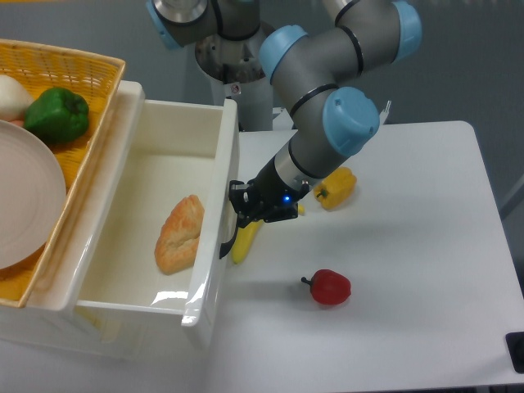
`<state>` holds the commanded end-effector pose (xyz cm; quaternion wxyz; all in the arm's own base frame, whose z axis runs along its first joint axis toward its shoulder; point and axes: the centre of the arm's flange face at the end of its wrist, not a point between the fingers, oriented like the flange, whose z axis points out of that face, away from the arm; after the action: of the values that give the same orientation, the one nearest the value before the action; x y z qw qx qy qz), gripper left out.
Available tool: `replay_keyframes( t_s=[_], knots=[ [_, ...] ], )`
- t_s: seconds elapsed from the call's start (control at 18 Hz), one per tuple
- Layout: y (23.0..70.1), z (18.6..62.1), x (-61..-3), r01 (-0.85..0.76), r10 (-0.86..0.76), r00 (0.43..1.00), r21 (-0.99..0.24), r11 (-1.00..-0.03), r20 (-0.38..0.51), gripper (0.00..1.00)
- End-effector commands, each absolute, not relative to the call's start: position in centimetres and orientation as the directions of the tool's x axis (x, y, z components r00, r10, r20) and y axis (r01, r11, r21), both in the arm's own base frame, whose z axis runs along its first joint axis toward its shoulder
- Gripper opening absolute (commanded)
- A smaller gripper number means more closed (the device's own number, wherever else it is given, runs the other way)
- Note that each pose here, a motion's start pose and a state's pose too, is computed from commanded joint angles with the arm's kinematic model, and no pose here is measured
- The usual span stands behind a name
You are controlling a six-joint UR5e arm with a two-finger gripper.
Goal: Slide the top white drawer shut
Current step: 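Push the drawer front with the gripper into the cabinet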
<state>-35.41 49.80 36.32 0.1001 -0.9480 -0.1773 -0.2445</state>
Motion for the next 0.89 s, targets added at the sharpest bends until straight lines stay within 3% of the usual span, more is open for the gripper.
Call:
replay_keyframes(
  t_s=[0.89],
  knots=[
    [52.6,36.8,-31.0,0.319,0.223,0.835,-0.111,-0.941,0.503,0.02]
  ],
)
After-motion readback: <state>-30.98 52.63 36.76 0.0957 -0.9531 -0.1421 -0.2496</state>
